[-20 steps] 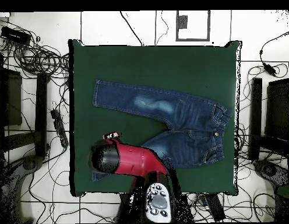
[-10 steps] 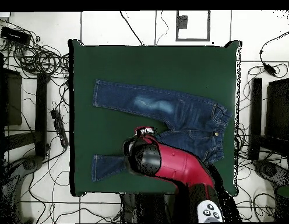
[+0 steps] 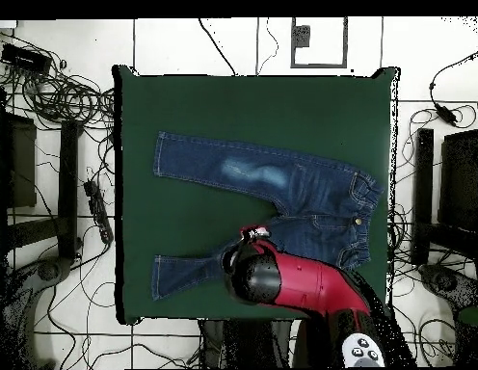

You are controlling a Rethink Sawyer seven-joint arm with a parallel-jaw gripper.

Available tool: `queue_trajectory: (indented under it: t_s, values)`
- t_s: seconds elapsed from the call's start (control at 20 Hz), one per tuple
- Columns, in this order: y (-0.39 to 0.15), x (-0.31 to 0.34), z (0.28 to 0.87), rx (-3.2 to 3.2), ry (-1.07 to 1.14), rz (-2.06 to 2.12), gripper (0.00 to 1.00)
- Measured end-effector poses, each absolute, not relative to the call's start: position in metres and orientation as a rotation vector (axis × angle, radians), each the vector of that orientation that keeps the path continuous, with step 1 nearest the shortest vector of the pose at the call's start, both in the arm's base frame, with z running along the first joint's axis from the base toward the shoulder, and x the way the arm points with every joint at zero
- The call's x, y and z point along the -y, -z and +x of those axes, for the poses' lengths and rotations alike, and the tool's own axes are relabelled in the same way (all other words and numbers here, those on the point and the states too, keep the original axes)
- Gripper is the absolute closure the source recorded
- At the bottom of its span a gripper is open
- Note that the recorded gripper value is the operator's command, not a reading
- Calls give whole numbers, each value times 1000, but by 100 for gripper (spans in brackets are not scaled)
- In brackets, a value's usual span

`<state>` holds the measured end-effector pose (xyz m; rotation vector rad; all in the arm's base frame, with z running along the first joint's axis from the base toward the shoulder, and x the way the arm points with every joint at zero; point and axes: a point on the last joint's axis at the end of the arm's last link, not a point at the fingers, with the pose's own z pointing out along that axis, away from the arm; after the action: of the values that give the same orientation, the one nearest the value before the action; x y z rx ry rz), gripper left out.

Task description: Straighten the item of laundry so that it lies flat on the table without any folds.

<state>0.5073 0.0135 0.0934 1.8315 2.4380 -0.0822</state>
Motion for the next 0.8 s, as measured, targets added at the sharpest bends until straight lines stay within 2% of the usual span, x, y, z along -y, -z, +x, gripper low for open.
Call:
queue_trajectory:
  t_s: [0.8]
  values:
    - [-8,-40,453,-2602,86,1751,100]
